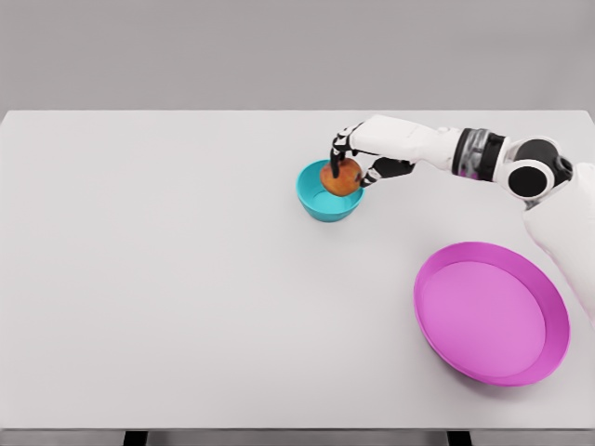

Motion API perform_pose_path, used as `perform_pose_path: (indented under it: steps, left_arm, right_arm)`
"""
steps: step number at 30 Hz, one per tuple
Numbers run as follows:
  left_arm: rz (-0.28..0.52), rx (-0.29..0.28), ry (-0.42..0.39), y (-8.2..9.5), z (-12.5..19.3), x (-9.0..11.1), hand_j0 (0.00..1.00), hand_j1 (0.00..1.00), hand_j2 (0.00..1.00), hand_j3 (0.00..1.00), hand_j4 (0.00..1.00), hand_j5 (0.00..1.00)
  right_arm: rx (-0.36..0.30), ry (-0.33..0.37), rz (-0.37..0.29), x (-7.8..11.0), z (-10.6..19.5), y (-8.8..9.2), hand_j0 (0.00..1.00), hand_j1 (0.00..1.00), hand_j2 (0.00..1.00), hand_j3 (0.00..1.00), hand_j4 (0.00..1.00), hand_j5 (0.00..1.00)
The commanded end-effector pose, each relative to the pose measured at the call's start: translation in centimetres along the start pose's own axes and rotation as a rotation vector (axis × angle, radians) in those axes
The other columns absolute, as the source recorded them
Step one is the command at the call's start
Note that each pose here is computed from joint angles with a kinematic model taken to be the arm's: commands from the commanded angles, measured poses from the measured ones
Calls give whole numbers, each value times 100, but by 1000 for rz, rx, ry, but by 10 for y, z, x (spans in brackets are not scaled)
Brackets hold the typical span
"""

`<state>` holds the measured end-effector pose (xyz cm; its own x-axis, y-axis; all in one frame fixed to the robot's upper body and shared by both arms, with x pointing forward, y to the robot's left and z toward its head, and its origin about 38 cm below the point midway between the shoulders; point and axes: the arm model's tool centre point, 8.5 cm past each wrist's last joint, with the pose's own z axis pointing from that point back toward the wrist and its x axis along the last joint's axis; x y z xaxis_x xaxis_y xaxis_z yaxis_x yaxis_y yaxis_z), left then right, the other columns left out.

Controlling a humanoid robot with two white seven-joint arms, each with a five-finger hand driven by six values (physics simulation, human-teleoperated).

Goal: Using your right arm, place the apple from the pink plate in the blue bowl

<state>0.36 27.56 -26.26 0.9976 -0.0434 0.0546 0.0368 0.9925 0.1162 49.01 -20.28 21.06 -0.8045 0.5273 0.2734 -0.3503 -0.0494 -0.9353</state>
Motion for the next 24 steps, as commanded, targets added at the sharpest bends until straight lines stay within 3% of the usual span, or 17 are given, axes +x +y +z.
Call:
perform_pose_path:
  steps: [1, 22, 23, 24]
  left_arm:
    - [0, 0, -1, 0, 0, 0, 100, 100, 100, 100, 100, 100]
    - [0, 0, 0, 0, 0, 0, 100, 100, 100, 100, 100, 100]
    - [0, 0, -1, 0, 0, 0, 100, 100, 100, 100, 100, 100]
    - [0, 0, -1, 0, 0, 0, 100, 100, 100, 100, 100, 100]
  right_arm:
    - [-4, -5, -6, 2, -5, 1, 40, 40, 40, 40, 40, 40]
    - [1, 14, -26, -6, -15, -1, 42, 42, 42, 42, 42, 42]
    - [5, 17, -24, -6, -15, 0, 67, 67, 67, 67, 67, 67]
    - [1, 11, -23, -5, -17, -1, 100, 100, 100, 100, 100, 100]
